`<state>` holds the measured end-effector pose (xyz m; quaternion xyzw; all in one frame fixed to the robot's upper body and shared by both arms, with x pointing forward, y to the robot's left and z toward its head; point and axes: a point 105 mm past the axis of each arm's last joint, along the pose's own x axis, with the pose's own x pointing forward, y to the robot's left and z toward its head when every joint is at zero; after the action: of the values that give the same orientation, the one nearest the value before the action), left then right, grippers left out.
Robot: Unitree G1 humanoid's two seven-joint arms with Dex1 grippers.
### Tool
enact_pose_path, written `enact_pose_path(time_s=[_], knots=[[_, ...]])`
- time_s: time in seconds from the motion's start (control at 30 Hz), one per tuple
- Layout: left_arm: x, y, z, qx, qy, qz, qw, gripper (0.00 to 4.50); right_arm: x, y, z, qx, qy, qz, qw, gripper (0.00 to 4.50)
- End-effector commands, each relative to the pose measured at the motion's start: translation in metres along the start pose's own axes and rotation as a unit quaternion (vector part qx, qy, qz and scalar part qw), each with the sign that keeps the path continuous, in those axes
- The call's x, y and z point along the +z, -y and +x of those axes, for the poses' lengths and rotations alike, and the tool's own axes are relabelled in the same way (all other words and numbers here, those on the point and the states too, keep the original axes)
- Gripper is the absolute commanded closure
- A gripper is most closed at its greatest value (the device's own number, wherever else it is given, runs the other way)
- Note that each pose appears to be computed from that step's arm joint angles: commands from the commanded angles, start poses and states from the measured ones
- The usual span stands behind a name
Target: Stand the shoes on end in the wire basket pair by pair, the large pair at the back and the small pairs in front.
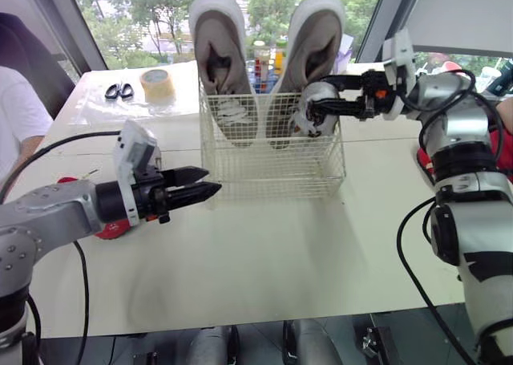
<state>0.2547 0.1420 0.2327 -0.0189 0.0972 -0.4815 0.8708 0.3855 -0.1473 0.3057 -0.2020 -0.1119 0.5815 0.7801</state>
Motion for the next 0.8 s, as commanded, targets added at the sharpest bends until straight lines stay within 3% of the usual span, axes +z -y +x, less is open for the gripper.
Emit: enact_pose_path(time_s=[0.03, 0.23, 0.53, 0.63, 0.73, 0.8], knots=[[0.006, 0.003, -0.005, 0.004, 0.006, 0.023, 1.0, 2.01, 0.014, 0.004, -0.004, -0.014, 0.018, -0.026, 0.999, 0.14], [0.005, -0.002, -0.007, 0.004, 0.005, 0.013, 1.0, 2.01, 0.026, 0.001, -0.016, -0.024, 0.016, -0.042, 0.999, 0.05], [0.002, -0.012, -0.012, 0.008, -0.006, 0.007, 1.0, 2.01, 0.081, -0.034, -0.025, 0.014, 0.065, -0.027, 0.997, 0.05], [0.025, -0.065, -0.037, 0.141, 0.028, 0.007, 0.99, 1.25, 0.102, -0.047, -0.024, 0.015, 0.062, -0.07, 0.995, 0.0], [0.047, -0.11, -0.059, 0.262, 0.045, 0.01, 0.964, 0.04, 0.115, -0.065, -0.02, 0.045, 0.069, -0.062, 0.995, 0.0], [0.057, -0.131, -0.064, 0.309, 0.038, 0.004, 0.95, 0.04, 0.115, -0.081, -0.016, 0.08, 0.057, -0.038, 0.994, 0.0]])
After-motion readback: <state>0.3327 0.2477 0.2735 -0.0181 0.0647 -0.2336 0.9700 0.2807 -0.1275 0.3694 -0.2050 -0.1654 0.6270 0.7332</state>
